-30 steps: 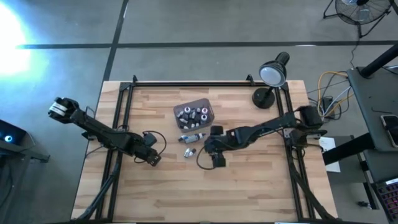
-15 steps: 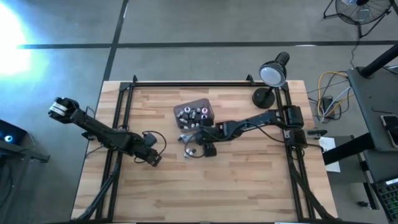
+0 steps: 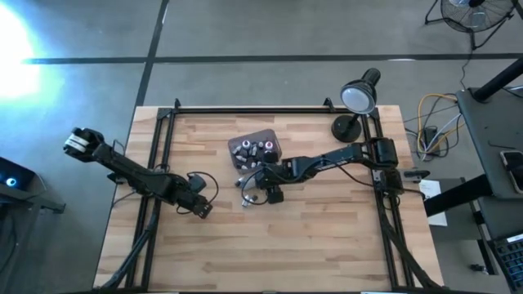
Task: Pick & Place food coloring
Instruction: Put the large blue food coloring bottle into the gray bin
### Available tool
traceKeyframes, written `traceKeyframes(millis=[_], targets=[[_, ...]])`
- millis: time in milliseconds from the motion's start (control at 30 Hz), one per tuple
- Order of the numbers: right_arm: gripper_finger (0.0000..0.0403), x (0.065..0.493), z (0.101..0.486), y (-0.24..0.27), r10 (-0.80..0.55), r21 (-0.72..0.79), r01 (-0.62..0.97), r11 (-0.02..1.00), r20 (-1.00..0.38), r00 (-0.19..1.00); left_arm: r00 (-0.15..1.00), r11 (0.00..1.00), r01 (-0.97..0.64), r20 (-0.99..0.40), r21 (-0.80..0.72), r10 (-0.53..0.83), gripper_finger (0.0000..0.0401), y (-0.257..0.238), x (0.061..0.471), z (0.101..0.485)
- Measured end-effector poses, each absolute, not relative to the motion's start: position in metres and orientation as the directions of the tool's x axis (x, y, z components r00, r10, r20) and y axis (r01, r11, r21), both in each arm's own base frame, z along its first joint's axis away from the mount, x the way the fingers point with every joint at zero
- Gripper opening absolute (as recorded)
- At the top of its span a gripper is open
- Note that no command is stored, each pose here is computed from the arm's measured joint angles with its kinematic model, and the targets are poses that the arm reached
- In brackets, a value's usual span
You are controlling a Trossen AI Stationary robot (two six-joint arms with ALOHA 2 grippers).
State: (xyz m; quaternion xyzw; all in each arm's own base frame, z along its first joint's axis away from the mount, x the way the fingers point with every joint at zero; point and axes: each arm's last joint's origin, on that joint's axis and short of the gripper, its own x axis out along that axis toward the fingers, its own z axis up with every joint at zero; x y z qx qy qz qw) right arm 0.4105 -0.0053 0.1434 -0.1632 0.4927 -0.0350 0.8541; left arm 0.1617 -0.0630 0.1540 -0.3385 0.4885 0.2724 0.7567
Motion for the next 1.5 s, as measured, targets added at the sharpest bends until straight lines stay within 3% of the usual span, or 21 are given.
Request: traceKeyframes(millis=[400, 633, 1033, 1500], targets=[[0.0261, 0.409, 0.132, 0.014, -0.109, -0.197, -0.146, 0.97, -0.88, 0.461, 0.373, 0.623, -0.743, -0.924, -0.244, 0.083, 0.0193, -0.063, 0.161, 0.154], [0.0238, 0.407, 0.139, 0.021, -0.084, -0.101, -0.012, 0.995, -0.883, 0.462, 0.371, 0.627, -0.743, -0.924, -0.233, 0.096, 0.0193, -0.062, 0.161, 0.153], [0.0223, 0.414, 0.128, 0.021, -0.08, -0.046, 0.083, 0.995, -0.878, 0.472, 0.362, 0.626, -0.747, -0.927, -0.223, 0.101, 0.0193, -0.061, 0.159, 0.15], [0.0149, 0.416, 0.126, 0.016, -0.093, -0.008, 0.176, 0.984, -0.871, 0.482, 0.36, 0.627, -0.746, -0.928, -0.225, 0.096, 0.0193, -0.062, 0.159, 0.15]])
